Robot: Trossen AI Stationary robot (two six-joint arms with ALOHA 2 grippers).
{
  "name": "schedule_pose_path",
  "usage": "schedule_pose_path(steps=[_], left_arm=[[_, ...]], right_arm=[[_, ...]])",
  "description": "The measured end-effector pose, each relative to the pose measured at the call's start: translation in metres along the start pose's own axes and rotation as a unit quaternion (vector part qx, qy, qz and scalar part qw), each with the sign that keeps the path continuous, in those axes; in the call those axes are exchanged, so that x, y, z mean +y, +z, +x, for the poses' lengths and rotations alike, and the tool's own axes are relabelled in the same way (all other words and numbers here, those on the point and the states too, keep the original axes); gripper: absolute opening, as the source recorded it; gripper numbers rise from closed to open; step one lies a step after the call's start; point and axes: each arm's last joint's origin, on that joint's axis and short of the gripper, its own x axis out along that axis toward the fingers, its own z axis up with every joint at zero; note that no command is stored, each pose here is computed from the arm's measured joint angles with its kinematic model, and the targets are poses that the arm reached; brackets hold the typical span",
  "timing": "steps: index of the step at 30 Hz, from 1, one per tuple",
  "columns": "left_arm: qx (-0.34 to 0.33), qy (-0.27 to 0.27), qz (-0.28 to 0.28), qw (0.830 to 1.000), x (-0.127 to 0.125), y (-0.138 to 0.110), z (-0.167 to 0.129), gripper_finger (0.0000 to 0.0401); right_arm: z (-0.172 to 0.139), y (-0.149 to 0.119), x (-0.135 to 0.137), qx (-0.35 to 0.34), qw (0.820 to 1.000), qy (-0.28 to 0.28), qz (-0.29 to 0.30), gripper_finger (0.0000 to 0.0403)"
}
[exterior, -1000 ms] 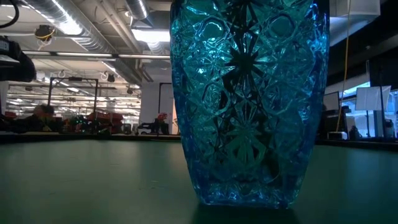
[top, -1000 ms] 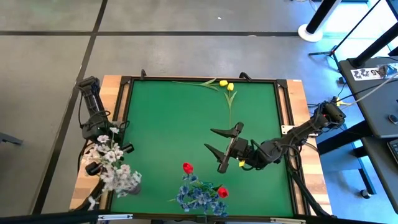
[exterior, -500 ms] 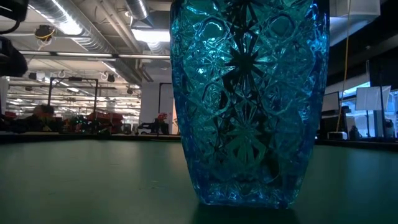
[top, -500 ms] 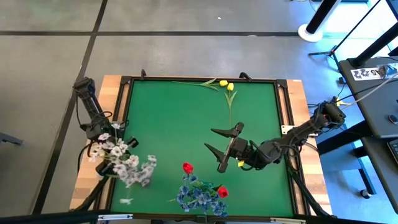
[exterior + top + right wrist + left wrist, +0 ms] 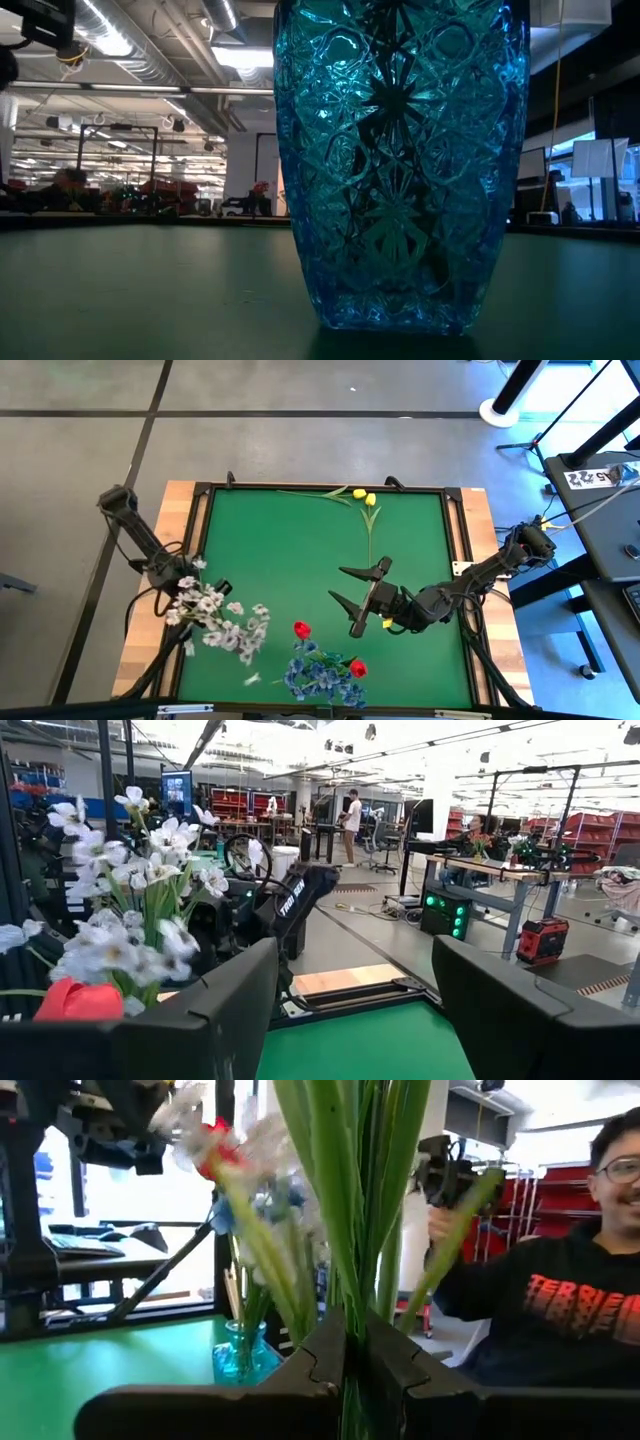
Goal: Sort flowers into vase by color
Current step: Put the white flower into the purple vase
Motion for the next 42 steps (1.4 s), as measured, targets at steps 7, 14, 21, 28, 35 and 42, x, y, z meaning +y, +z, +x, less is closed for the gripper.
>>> schedule_pose_path(steps=[7,14,21,28,35,42], left_arm=[[0.043,-0.018,-0.026,0.999,-0.002,-0.012,0.006,0.0011],[0.064,0.01,-0.029,0.997,-0.001,-0.019,0.009,0.0017],[0.09,0.026,-0.053,0.994,-0.003,-0.008,0.018,0.0075],[0.225,0.072,-0.081,0.968,-0.007,0.015,0.035,0.0132],[0.308,0.102,-0.118,0.939,-0.011,0.062,0.04,0.0147],[0.346,0.113,-0.156,0.918,-0.011,0.09,0.037,0.0147]], right_arm=[[0.0,0.0,0.0,0.001,1.0,0.0,-0.002,0.0264],[0.0,-0.002,0.0,0.006,1.0,0.001,-0.007,0.0264],[-0.001,0.0,-0.001,0.005,1.0,0.001,-0.007,0.0264],[-0.003,0.006,-0.005,0.006,1.0,0.006,-0.006,0.0264],[0.0,0.0,-0.011,0.037,0.999,0.0,-0.017,0.0264],[0.021,-0.018,-0.037,0.104,0.994,-0.02,-0.005,0.0264]])
